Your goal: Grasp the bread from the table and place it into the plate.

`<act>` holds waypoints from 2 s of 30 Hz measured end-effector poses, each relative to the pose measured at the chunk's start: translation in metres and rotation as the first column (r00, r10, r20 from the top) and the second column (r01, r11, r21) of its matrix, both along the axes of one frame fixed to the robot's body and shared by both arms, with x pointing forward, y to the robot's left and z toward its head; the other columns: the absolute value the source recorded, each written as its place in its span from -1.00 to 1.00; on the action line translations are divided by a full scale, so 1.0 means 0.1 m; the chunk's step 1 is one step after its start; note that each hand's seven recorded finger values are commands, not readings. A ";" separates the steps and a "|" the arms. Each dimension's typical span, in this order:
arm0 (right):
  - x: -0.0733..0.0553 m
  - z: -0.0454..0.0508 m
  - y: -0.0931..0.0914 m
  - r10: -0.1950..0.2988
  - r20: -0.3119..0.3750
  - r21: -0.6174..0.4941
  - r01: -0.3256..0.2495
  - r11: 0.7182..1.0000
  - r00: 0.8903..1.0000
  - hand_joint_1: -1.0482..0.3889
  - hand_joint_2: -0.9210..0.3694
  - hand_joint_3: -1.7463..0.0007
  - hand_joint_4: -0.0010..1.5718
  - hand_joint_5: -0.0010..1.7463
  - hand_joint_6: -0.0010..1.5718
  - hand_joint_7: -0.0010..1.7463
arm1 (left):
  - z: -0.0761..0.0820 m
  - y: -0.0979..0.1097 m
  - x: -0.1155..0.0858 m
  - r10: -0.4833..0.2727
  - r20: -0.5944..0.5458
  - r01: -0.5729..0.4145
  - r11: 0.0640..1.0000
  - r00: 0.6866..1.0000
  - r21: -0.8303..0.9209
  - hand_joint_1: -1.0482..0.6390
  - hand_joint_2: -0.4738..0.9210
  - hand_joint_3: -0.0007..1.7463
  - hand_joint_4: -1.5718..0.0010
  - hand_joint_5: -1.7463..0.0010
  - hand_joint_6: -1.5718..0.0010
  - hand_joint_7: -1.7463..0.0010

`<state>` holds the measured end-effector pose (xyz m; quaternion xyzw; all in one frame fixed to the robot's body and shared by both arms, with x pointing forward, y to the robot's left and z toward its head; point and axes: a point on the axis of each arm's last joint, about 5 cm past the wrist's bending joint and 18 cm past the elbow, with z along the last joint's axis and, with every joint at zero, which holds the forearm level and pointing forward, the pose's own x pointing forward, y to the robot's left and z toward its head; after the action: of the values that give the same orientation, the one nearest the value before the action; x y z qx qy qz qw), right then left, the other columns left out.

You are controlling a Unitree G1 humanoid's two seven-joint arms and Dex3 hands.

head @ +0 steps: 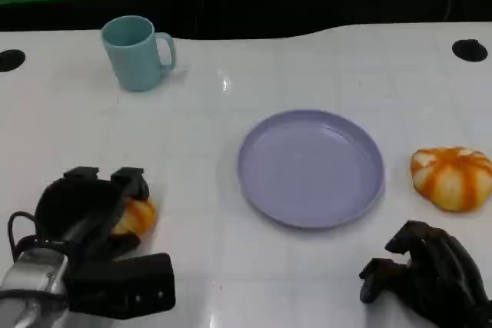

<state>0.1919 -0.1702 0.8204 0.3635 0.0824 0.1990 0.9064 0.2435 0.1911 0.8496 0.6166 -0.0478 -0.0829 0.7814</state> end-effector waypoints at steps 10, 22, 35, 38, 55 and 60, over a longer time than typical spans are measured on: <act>0.01 0.001 0.00 0.002 -0.001 0.000 -0.002 1.000 1.000 -0.96 -0.70 1.00 1.00 -0.22 1.00 -0.64 | -0.11 0.06 0.00 0.008 0.094 0.001 0.996 0.996 -0.094 -0.03 0.33 0.46 0.06 -1.00 0.39 -1.00; 0.03 0.008 0.00 0.002 0.001 -0.005 -0.002 1.000 1.000 -0.98 -0.70 1.00 1.00 -0.20 1.00 -0.62 | -0.03 0.00 0.02 0.042 0.136 -0.003 0.960 0.990 -0.279 -0.04 0.45 0.20 0.04 -1.00 0.34 -1.00; 0.02 -0.014 0.00 0.004 -0.010 -0.001 -0.004 1.000 1.000 -0.97 -0.70 0.99 1.00 -0.21 1.00 -0.62 | 0.23 -0.16 0.06 0.018 0.194 0.065 0.910 0.981 -0.409 -0.02 0.49 0.09 0.03 -1.00 0.29 -0.98; 0.03 -0.020 0.00 0.004 -0.012 0.000 -0.004 1.000 1.000 -0.98 -0.71 0.99 1.00 -0.20 1.00 -0.61 | 0.27 -0.23 0.07 -0.002 0.199 0.089 0.899 0.980 -0.429 -0.01 0.47 0.09 0.03 -1.00 0.26 -0.95; 0.03 -0.024 0.00 0.002 -0.009 -0.002 -0.002 1.000 1.000 -0.99 -0.70 1.00 1.00 -0.19 1.00 -0.62 | 0.46 -0.71 0.31 -0.107 0.216 0.210 0.813 0.970 -0.542 -0.01 0.44 0.19 -0.04 -1.00 0.25 -0.99; 0.03 -0.024 0.00 0.002 -0.008 -0.003 -0.002 1.000 1.000 -0.99 -0.70 1.00 1.00 -0.19 1.00 -0.60 | 0.48 -0.87 0.38 -0.158 0.227 0.261 0.789 0.961 -0.556 -0.03 0.41 0.24 -0.04 -1.00 0.26 -1.00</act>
<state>0.1945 -0.1697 0.8180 0.3627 0.0866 0.1983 0.9064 0.2810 0.1043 0.8980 0.3440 -0.2051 -0.0984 0.9110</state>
